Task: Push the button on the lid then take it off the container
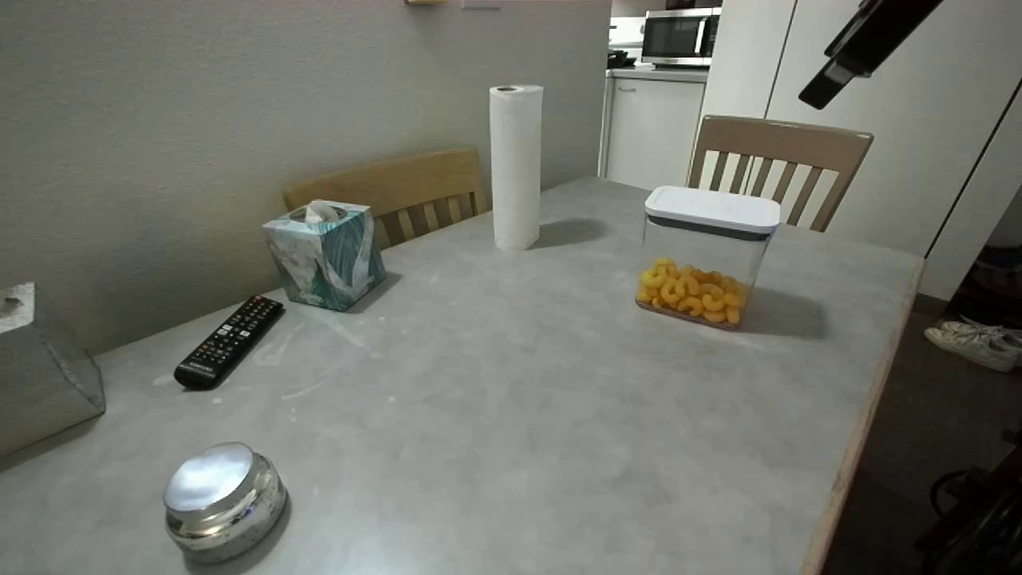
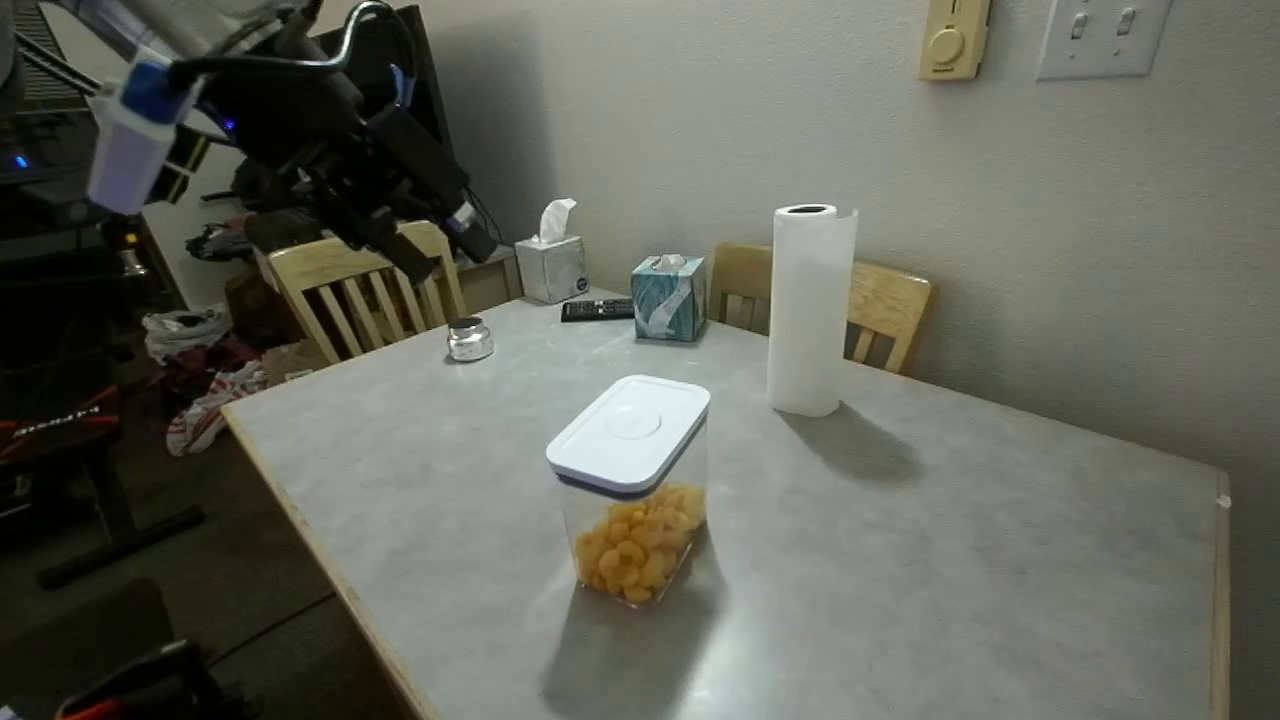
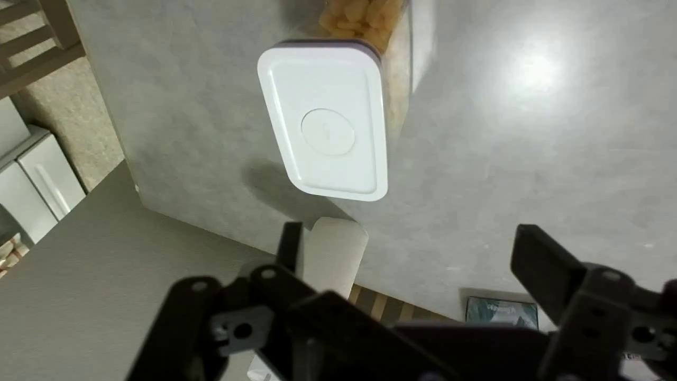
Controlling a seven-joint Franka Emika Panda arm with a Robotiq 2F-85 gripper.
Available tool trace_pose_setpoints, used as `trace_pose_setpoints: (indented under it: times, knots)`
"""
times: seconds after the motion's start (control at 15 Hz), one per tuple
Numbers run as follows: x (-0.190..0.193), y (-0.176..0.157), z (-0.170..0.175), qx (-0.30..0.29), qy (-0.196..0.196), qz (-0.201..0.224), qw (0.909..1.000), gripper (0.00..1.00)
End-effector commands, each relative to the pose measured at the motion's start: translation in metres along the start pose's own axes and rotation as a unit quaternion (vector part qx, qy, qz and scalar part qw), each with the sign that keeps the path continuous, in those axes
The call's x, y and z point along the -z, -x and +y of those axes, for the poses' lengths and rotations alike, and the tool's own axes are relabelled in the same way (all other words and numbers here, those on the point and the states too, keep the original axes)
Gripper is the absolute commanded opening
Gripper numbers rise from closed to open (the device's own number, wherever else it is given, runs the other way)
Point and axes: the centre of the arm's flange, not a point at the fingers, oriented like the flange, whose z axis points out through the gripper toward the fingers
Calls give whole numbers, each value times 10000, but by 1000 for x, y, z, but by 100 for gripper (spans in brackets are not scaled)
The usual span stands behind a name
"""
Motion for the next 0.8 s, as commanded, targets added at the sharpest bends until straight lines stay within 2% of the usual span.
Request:
trace_pose_setpoints:
  times: [0.0,0.27,0.33,0.4,0.73]
  knots:
    - [-38,10,44,140,-673,56,9976,100]
    - [-74,25,89,423,-1367,48,9897,100]
    - [-56,31,62,240,-996,-18,9947,100]
    - [-60,32,65,253,-1083,-10,9938,100]
    - [-55,27,59,260,-1019,7,9945,100]
